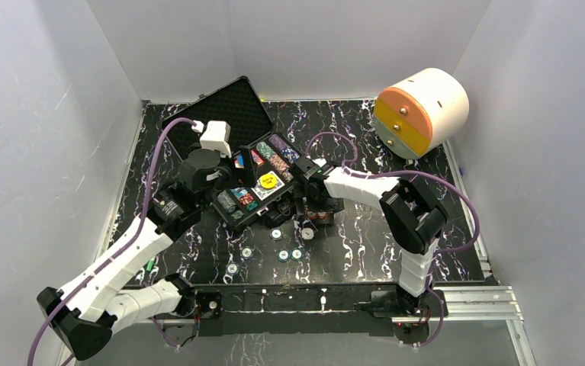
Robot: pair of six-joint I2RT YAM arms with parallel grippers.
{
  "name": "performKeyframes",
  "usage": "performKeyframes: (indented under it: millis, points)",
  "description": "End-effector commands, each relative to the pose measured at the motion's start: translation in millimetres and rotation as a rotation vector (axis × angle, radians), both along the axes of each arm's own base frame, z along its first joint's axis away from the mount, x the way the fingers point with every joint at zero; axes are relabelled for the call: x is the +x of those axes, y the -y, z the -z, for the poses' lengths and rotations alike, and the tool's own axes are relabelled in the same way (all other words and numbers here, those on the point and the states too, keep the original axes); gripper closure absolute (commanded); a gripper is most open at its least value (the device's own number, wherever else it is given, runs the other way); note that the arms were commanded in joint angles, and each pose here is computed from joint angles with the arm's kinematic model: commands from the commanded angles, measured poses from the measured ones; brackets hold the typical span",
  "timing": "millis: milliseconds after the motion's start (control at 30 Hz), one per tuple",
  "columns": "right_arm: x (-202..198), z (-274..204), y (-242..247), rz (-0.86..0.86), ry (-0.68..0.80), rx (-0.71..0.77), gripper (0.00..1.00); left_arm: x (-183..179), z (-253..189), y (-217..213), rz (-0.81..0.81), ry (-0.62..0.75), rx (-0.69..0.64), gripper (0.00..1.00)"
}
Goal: Pack up texas hold em set
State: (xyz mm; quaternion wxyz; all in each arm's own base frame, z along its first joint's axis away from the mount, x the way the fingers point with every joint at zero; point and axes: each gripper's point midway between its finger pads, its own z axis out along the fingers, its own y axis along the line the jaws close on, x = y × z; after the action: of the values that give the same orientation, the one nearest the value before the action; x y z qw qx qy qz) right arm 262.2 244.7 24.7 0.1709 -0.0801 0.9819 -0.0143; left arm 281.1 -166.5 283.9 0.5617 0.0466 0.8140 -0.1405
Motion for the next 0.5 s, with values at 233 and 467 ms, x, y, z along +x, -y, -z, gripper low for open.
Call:
performKeyframes:
  millis: [233, 467]
  points:
    - [2.9, 18.6, 9.1, 0.011, 0.014, -0.002, 0.18, 7.4, -2.4, 1.4, -0.015, 0.005, 0.012, 0.10]
    - [8.8, 7.9, 20.7, 0.085, 0.048, 0.018, 0.28, 8.7, -0.3, 3.7, -0.017, -0.018, 0.014, 0.10]
